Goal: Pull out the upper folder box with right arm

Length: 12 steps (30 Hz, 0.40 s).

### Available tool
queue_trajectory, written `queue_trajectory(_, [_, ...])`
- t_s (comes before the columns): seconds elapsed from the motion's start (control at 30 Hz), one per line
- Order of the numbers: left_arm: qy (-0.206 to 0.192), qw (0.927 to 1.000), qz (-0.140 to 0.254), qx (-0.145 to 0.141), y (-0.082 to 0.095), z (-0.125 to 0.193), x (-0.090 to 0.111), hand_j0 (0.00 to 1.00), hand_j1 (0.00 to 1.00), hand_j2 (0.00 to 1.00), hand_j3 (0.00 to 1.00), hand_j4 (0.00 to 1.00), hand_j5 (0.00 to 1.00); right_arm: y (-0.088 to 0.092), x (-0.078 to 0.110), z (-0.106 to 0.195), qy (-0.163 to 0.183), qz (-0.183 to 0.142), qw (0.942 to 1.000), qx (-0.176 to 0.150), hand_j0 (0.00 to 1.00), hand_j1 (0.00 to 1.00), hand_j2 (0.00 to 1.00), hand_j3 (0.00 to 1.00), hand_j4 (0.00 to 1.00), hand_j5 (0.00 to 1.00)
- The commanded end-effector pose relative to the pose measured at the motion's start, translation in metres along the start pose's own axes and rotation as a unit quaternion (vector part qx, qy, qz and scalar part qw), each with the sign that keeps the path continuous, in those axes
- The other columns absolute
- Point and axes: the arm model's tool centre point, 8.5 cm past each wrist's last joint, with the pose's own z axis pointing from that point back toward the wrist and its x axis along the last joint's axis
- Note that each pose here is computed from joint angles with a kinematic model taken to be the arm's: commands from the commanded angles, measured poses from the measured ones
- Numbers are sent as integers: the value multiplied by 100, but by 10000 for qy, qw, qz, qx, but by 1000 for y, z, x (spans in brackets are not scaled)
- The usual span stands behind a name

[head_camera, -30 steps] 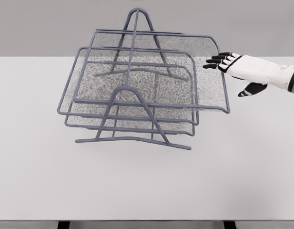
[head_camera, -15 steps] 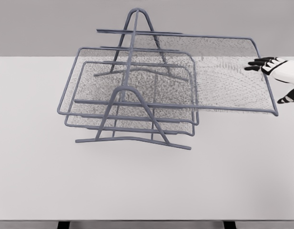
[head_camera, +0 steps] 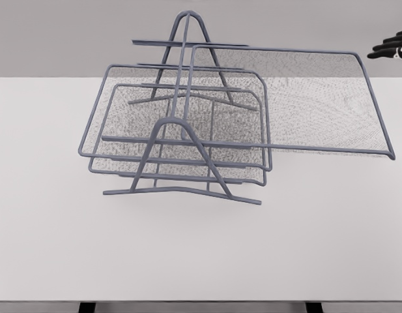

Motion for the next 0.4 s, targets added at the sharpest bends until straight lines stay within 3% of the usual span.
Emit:
queue_trajectory(0.0, [1,10000,-3,1,0,0,0,100,100,100,100,100,100,-3,30,-11,-594,-82,9982,6,100,100,100,100,100,100])
queue_trajectory(0.03, [-5,10000,-3,-4,-1,0,1,100,100,100,100,100,100,8,38,-30,-848,-239,9961,-31,100,100,100,100,100,100])
queue_trajectory(0.17, [-5,10000,-3,-4,-1,0,1,100,100,100,100,100,100,24,62,-71,-1449,-600,9873,-251,100,100,100,100,100,100])
queue_trajectory(0.23, [1,10000,-10,2,0,0,0,100,100,100,100,100,100,24,74,-88,-1693,-703,9820,-455,100,100,100,100,100,100])
queue_trajectory(0.37, [20,10000,-1,11,1,0,-1,100,100,100,100,100,100,18,83,-103,-1905,-738,9768,-646,100,100,100,100,100,100])
